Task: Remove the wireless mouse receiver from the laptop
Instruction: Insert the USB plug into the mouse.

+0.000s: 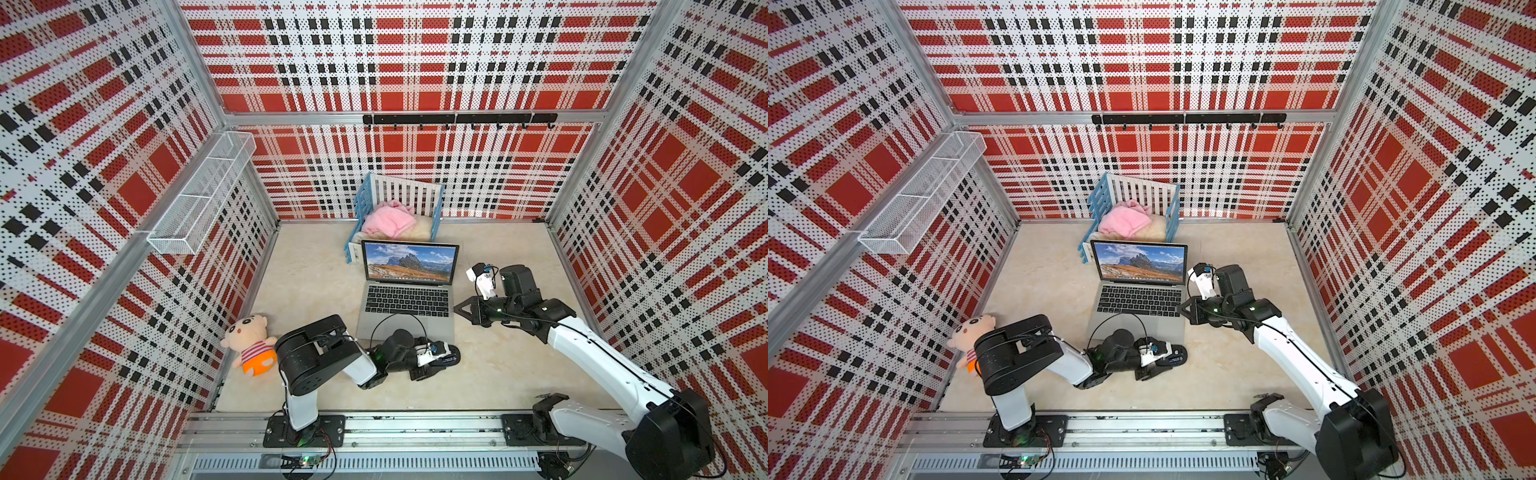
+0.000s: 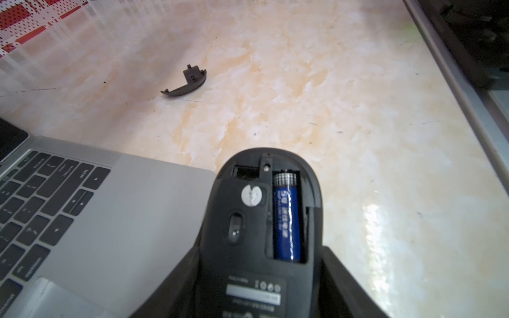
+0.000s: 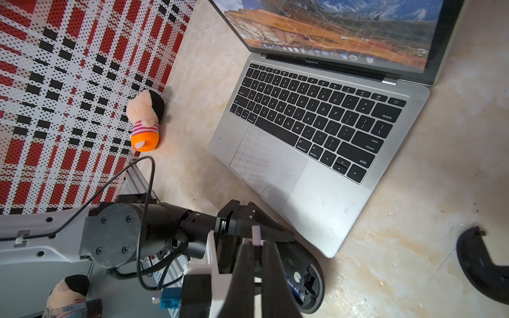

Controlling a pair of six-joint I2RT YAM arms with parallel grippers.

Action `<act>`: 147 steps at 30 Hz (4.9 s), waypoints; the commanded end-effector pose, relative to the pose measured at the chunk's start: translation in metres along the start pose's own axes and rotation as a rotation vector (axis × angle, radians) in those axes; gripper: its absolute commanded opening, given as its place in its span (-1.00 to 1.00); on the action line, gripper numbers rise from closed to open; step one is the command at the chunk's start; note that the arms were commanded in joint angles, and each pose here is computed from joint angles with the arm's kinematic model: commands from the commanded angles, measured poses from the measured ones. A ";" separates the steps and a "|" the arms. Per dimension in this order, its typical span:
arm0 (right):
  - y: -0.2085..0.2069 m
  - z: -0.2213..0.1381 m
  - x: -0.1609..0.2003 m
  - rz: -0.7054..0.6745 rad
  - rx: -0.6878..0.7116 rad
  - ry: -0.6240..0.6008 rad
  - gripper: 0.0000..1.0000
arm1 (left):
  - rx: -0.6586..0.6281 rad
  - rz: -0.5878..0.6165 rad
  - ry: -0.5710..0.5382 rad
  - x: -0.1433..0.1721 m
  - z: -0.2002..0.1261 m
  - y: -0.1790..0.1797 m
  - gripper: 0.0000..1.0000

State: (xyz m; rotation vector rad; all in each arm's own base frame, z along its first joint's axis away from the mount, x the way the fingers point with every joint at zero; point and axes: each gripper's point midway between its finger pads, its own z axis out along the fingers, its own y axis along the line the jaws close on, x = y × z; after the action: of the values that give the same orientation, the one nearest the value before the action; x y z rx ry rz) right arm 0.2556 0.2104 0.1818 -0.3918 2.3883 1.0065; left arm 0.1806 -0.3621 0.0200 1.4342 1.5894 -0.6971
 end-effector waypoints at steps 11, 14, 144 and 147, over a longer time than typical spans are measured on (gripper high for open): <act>-0.026 -0.003 0.024 0.060 0.146 0.074 -1.00 | 0.050 -0.120 0.140 0.044 -0.012 -0.033 0.23; -0.035 -0.004 0.037 0.102 0.190 0.131 -1.00 | 0.050 -0.121 0.142 0.047 -0.007 -0.032 0.32; -0.037 0.068 0.127 0.148 0.356 0.676 -0.51 | -0.013 -0.087 0.009 0.027 -0.011 -0.022 -0.14; -0.039 0.066 0.128 0.144 0.368 0.678 -0.51 | -0.013 -0.087 0.009 0.027 -0.011 -0.022 -0.14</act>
State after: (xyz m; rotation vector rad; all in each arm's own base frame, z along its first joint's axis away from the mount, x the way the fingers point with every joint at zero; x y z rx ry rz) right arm 0.1912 0.2216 0.0501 -0.4735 3.1811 0.4960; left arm 0.1621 -0.3495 0.0163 1.3205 1.6187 -0.7603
